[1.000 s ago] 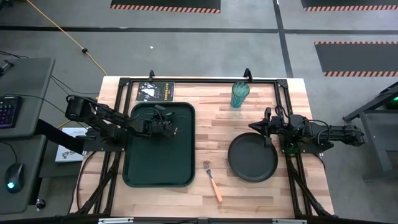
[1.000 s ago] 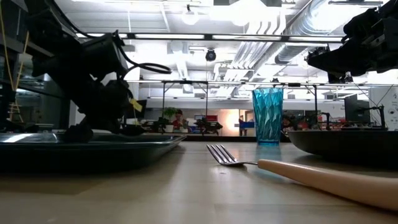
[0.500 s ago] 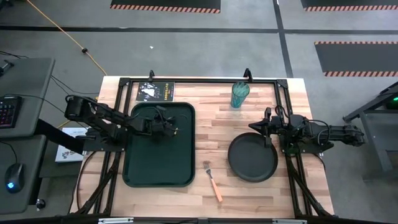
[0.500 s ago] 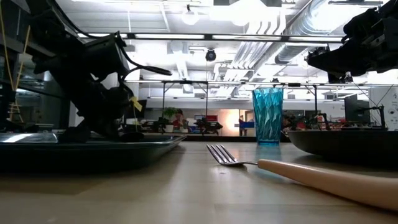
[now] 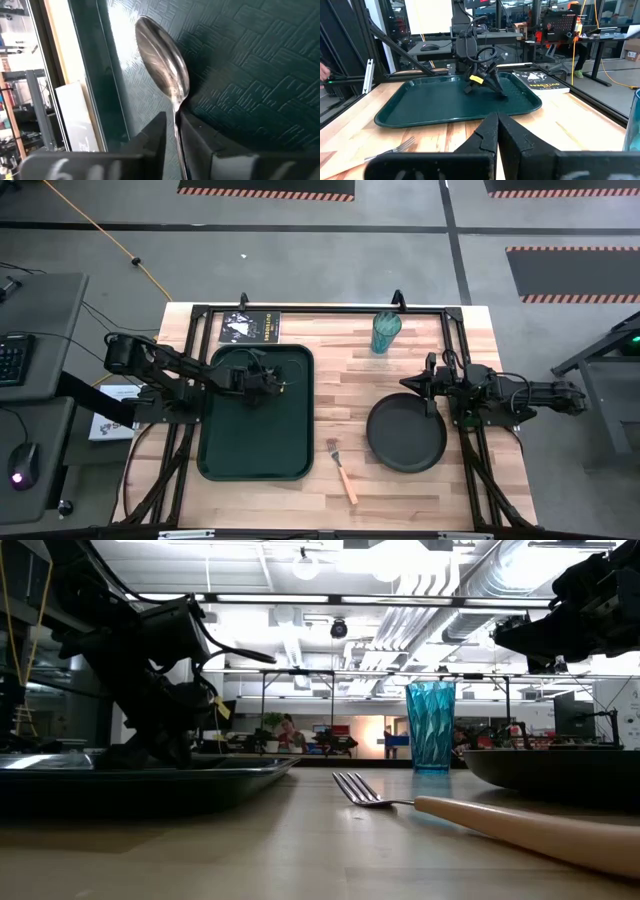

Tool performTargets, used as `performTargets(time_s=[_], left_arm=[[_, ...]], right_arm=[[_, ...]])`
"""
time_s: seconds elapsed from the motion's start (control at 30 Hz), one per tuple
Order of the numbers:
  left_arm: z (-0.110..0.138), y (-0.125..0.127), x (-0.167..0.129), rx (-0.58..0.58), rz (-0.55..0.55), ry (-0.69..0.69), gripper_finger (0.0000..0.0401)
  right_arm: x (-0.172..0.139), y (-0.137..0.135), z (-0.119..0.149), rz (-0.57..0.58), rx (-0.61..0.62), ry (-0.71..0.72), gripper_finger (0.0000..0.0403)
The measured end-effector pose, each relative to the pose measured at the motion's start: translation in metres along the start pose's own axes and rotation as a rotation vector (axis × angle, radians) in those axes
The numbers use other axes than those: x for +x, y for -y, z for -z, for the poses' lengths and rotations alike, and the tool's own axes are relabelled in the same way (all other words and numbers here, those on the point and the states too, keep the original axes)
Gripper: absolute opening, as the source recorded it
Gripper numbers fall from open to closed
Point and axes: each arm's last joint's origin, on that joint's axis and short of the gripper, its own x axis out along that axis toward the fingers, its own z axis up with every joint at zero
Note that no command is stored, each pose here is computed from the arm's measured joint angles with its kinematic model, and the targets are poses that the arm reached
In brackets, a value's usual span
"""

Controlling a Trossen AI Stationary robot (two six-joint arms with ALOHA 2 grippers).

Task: Pick and place plate/cup/fork/spoon on tray
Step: Put the spoon on the left side of the tray, then put the fork on the tray to the right side of the spoon

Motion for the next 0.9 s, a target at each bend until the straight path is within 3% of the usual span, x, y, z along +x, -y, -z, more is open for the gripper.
performTargets(time_s=[0.23,0.73,0.9], left_arm=[[-0.003,-0.003,-0.001,0.012,-0.033,-0.017,0.0094],[-0.012,-0.029,0.001,0.004,-0.014,-0.054,0.0095],[-0.016,-0.035,-0.004,0.034,-0.085,-0.108,0.0095]], right_arm=[[0.0,0.0,0.0,0.0,0.0,0.0,0.0],[0.0,0.0,0.0,0.0,0.0,0.0,0.0],[0.0,0.0,0.0,0.0,0.0,0.0,0.0]])
